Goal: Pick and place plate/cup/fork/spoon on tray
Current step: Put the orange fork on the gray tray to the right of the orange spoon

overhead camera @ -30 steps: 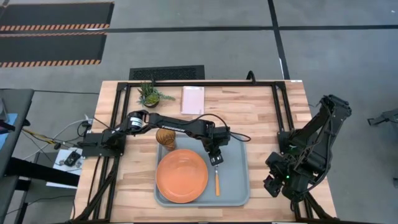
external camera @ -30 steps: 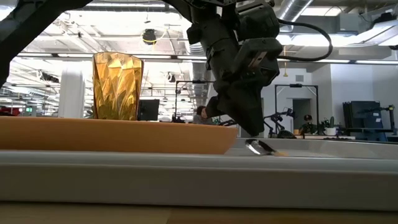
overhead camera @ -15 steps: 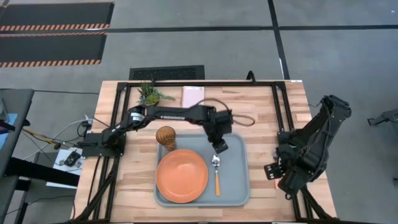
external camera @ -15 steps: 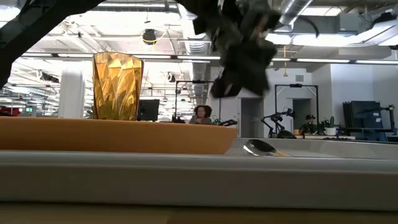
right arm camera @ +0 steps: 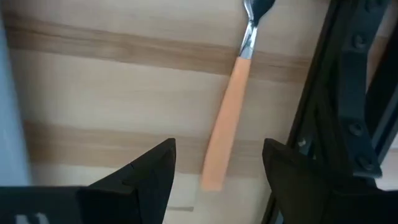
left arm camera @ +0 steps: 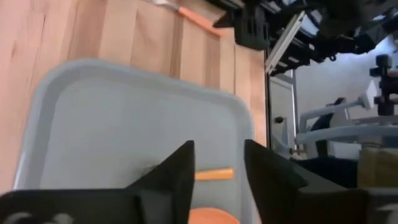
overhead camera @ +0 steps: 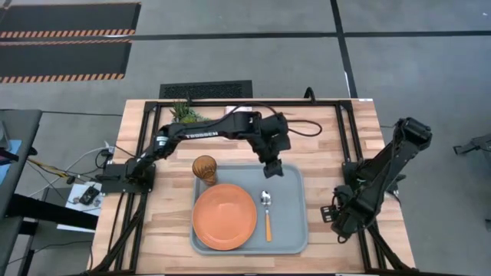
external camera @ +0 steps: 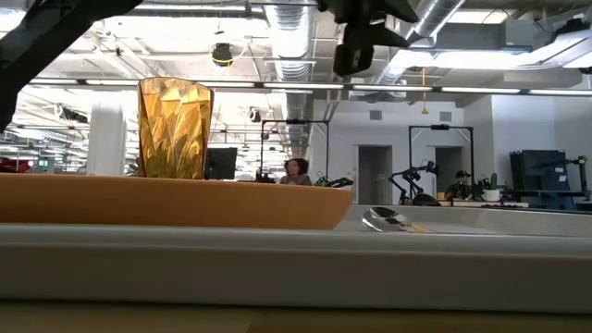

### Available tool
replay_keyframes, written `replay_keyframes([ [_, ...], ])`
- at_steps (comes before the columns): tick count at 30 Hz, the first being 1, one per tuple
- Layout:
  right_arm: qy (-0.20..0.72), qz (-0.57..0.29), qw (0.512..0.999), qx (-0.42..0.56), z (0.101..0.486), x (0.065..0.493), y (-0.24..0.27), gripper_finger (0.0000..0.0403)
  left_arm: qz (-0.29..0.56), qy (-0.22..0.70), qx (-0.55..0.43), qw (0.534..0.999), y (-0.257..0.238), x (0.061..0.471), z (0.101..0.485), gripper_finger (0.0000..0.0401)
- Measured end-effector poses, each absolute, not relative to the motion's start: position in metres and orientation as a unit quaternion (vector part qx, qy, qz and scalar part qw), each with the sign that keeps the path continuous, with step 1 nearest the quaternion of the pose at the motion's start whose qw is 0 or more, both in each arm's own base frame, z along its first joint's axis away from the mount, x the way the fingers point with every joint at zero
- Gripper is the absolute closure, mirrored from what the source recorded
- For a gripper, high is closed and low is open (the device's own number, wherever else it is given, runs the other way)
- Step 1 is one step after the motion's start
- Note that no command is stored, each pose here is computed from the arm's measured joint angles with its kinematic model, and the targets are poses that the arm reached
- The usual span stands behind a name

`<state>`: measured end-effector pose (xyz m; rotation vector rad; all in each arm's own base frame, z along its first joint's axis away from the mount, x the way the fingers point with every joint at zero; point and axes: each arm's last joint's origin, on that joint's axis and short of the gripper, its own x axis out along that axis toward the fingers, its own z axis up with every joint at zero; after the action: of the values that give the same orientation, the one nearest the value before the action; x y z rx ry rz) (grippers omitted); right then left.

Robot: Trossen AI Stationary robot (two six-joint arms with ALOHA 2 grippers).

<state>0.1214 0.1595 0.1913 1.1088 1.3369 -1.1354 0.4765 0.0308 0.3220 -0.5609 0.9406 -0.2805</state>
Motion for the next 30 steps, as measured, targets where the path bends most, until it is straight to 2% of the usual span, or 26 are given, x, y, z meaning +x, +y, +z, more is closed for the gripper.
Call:
replay_keyframes([
  [6,0.563,-0.438,0.502,0.488,0.163,0.119,0.159,0.0138,-0.122,0.447,-0.275,0.842,0.03,0.477,0.322,0.0212],
  [12,0.566,-0.431,0.498,0.496,0.138,0.112,0.151,0.0151,-0.104,0.446,-0.271,0.847,0.031,0.477,0.322,0.0191],
  [16,0.567,-0.427,0.496,0.5,0.135,0.111,0.151,0.0201,-0.103,0.446,-0.271,0.847,0.031,0.477,0.322,0.0191],
  [21,0.57,-0.43,0.49,0.5,0.135,0.111,0.15,0.0317,-0.1,0.444,-0.27,0.849,0.031,0.477,0.322,0.0191],
  [24,0.568,-0.432,0.489,0.501,0.135,0.111,0.15,0.0371,-0.1,0.443,-0.271,0.848,0.033,0.477,0.322,0.0191],
  [30,0.55,-0.439,0.512,0.493,0.145,0.117,0.152,0.0372,-0.097,0.443,-0.27,0.85,0.034,0.477,0.322,0.0191],
])
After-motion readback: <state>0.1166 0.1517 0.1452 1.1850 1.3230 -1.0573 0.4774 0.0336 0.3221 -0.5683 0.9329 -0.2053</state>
